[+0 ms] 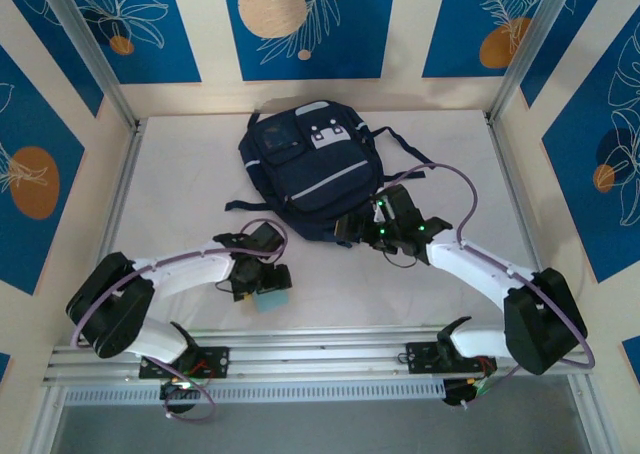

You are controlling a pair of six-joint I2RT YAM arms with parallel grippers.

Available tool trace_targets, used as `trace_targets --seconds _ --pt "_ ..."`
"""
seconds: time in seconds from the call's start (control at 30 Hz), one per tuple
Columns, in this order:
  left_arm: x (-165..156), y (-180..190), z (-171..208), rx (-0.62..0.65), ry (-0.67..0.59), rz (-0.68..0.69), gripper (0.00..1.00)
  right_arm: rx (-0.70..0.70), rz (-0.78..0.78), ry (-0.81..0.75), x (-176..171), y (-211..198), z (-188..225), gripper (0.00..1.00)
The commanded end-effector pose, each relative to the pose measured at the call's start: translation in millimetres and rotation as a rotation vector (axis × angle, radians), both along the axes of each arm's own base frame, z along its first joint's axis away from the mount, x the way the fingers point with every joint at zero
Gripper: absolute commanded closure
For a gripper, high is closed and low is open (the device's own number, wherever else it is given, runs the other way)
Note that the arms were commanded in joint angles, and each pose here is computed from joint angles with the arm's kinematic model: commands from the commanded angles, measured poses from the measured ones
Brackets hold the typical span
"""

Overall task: Pack the student bag
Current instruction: Pick up the notebook from the bottom-center of the table.

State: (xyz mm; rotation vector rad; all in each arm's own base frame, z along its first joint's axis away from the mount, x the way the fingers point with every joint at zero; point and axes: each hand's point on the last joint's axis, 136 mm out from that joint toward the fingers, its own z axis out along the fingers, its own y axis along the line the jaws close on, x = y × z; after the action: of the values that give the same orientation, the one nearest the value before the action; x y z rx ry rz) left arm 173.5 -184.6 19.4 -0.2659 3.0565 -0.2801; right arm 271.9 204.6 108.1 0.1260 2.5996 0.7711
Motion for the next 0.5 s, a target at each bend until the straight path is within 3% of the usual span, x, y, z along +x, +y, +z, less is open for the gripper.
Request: trace_targets --seconds 0.0,0.2,0.47 --pt "0 15 -13 0.099 -0.003 -0.003 0.1 -0.019 -0.016 -0.024 -3 -7 6 0.01" --pt "1 19 -25 0.186 0.022 -0.079 0.1 -0.025 -0.024 -0.031 -4 -10 6 0.01" --pt "0 13 -36 0.173 0.047 -0.08 0.16 -0.031 -0.028 -0.046 -5 -13 8 0.0"
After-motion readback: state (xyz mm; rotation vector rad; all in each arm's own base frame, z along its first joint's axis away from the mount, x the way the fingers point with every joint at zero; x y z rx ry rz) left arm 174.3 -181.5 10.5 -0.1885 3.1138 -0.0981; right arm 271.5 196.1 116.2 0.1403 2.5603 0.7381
